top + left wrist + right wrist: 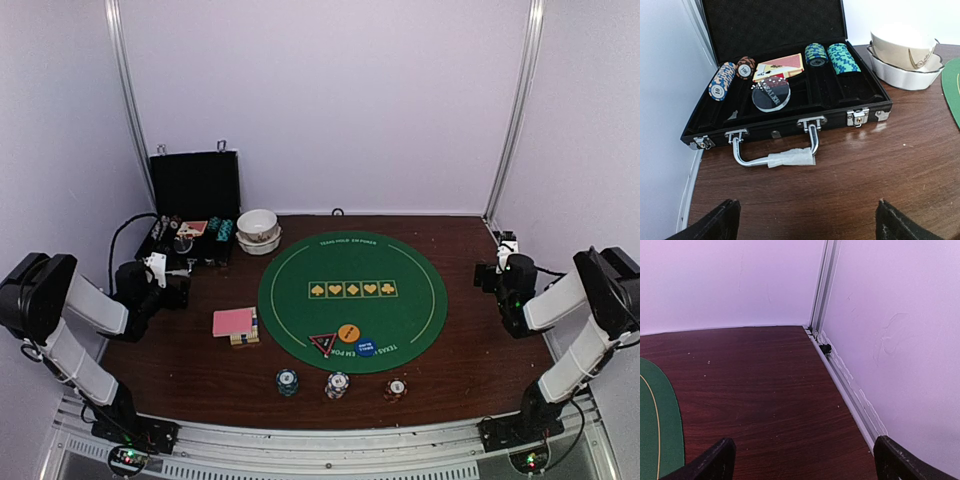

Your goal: Distribute texas hold em gaming equipment

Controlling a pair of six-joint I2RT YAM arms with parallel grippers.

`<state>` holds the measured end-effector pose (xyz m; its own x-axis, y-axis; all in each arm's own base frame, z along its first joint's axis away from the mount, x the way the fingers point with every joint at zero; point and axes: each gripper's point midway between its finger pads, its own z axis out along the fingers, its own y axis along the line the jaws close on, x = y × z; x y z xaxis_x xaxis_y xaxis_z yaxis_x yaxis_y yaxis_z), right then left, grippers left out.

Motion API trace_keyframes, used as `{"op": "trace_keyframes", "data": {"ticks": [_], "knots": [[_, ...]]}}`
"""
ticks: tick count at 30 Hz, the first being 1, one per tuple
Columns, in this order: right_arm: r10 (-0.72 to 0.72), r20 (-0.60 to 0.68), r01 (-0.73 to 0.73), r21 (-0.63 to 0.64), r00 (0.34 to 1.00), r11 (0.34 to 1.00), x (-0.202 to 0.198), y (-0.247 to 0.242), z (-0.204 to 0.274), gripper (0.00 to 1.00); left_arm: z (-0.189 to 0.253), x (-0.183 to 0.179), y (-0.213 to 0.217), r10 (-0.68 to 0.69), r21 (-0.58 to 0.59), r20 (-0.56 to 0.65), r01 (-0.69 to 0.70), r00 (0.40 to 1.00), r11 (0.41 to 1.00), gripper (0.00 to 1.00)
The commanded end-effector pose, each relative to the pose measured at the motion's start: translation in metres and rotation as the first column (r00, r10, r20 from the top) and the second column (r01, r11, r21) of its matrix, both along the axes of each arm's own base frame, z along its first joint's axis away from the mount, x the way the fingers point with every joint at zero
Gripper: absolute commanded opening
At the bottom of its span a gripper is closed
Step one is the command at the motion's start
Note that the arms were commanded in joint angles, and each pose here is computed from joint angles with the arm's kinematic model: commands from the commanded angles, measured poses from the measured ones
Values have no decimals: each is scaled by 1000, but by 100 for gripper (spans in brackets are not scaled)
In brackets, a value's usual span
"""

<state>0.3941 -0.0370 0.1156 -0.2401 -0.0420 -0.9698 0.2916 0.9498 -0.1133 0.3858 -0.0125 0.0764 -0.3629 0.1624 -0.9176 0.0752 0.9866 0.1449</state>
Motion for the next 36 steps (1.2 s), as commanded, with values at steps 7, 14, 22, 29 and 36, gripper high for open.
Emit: {"op": "trace_keyframes", "data": {"ticks": [7, 14, 22, 29, 36], "knots": [[0, 29, 0, 4, 1000, 1000, 4, 0, 10, 100, 13, 8, 4, 17, -9, 50, -17, 999, 1000, 98], [3, 28, -3, 7, 1000, 1000, 4, 0, 9, 100, 13, 7, 4, 20, -8, 51, -19, 999, 1000, 98], [-30, -5, 30, -6, 1000, 1000, 3, -3, 53, 99, 16, 9, 0, -4, -8, 45, 4, 999, 1000, 98], [33, -60, -24, 143, 998, 989, 10, 14, 108, 100, 35, 27, -1, -24, 33, -147, 29, 989, 999, 98], [-9, -107, 56, 448, 994, 892, 20, 25, 150, 99, 81, 26, 8, 5, 40, -216, 4, 976, 999, 98]]}}
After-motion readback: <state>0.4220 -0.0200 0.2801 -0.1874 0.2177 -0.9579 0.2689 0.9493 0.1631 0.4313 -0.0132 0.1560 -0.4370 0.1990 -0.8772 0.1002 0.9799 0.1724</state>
